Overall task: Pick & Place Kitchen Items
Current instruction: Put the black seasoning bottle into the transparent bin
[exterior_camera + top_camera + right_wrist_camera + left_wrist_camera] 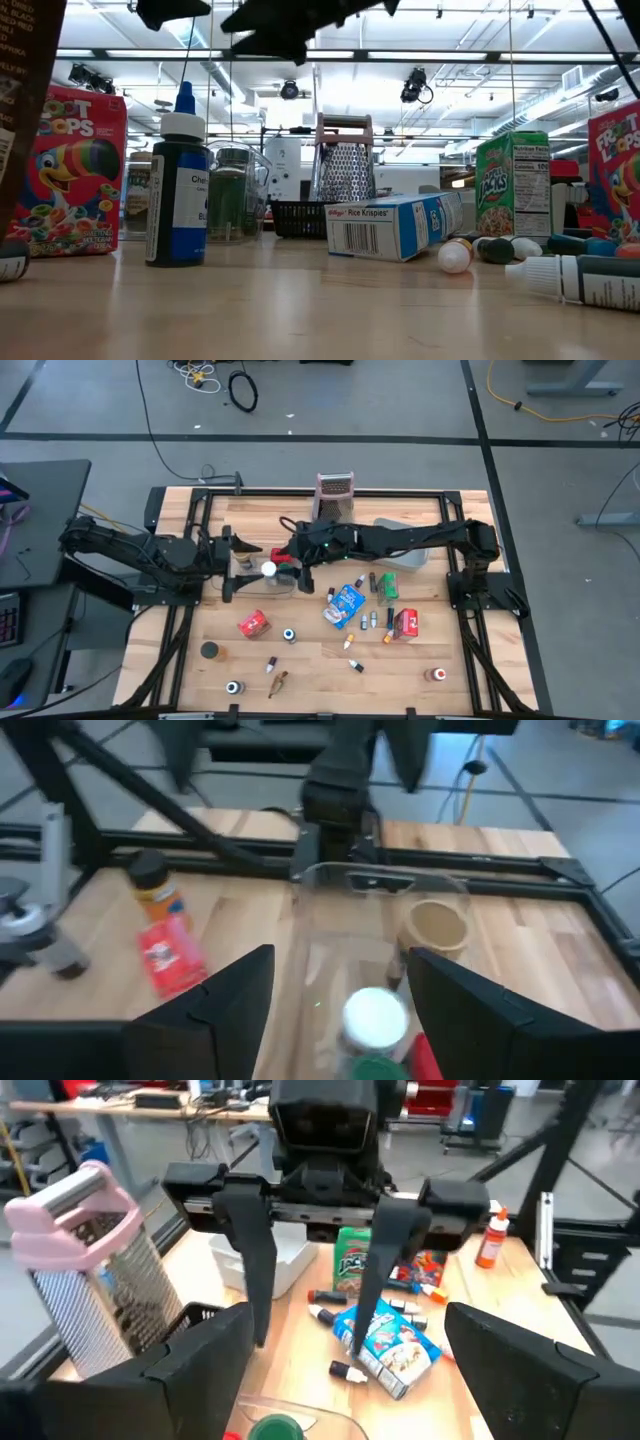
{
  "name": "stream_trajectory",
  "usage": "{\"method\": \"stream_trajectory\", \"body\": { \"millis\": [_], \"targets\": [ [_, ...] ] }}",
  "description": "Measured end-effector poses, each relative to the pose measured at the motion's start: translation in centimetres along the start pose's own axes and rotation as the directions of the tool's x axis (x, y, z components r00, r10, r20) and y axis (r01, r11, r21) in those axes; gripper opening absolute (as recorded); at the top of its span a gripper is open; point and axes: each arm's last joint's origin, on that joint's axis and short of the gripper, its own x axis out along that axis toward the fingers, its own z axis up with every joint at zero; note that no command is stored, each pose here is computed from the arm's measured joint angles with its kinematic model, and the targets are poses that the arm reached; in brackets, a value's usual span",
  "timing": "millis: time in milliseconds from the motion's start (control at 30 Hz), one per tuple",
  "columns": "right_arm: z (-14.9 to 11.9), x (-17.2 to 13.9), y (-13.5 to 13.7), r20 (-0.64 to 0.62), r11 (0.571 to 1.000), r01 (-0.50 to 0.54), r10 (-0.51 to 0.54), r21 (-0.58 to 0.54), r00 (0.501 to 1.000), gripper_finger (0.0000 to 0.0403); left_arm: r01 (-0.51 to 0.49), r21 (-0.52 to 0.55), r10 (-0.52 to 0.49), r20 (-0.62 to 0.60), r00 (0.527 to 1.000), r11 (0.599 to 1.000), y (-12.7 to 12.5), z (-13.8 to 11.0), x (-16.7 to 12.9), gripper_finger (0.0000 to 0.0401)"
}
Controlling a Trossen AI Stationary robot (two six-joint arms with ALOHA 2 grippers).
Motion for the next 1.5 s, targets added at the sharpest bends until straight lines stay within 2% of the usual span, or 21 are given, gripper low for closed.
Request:
{"method": "stream_trajectory", "body": {
  "millis": [100, 233, 400, 633, 767, 867, 967, 1033, 1167, 1500],
  "targets": [
    [0.0, -0.3, 0.8, -0.019, 1.0, -0.024, 0.023, -0.009, 1.0, 0.0238, 0.03, 0.064, -0.03, -0.001, 1.0, 0.998, -0.4, 0.0, -0.2, 0.0341],
    [-0.5, -0.3, 1.4, -0.078, 0.999, -0.036, 0.036, -0.008, 0.996, 0.0238, 0.09, 0.096, -0.09, -0.008, 0.996, 0.991, -1.3, -0.2, -0.5, 0.0341],
    [-0.5, -0.7, 1.5, -0.099, 0.999, -0.04, 0.04, 0.004, 0.994, 0.0238, 0.245, 0.133, -0.234, -0.094, 0.968, 0.96, -2.8, -1.2, -1.4, 0.0341],
    [-0.5, -0.7, 1.6, -0.107, 0.999, -0.04, 0.04, 0.005, 0.993, 0.0238, 0.377, -0.005, -0.37, -0.206, 0.906, 0.926, -5.0, -3.7, -2.4, 0.0341],
    [-0.5, -0.7, 1.6, -0.106, 0.999, -0.04, 0.04, 0.004, 0.994, 0.0238, 0.343, -0.066, -0.348, -0.264, 0.9, 0.937, -5.2, -4.8, -2.7, 0.0341],
    [-0.5, -0.7, 1.6, -0.106, 0.999, -0.04, 0.04, 0.004, 0.994, 0.0238, 0.283, -0.091, -0.297, -0.254, 0.921, 0.955, -5.0, -4.8, -2.7, 0.0341],
    [-0.5, -0.7, 1.6, -0.106, 0.999, -0.04, 0.04, 0.004, 0.994, 0.0238, 0.265, -0.074, -0.275, -0.234, 0.933, 0.961, -5.0, -4.7, -2.6, 0.0341],
    [-0.5, -0.7, 1.6, -0.106, 0.999, -0.04, 0.04, 0.004, 0.994, 0.0238, 0.226, -0.028, -0.227, -0.2, 0.953, 0.974, -4.9, -4.5, -2.5, 0.0341],
    [-0.7, -0.7, 1.6, -0.119, 0.999, -0.04, 0.041, 0.005, 0.992, 0.0238, 0.085, -0.039, -0.09, -0.151, 0.984, 0.996, -5.0, -4.4, -2.0, 0.0341],
    [-1.6, -0.6, 1.8, -0.165, 0.999, -0.047, 0.048, 0.009, 0.985, 0.0238, 0.041, -0.002, -0.04, -0.244, 0.969, 0.999, -6.5, -6.0, 0.0, 0.0341]
  ]
}}
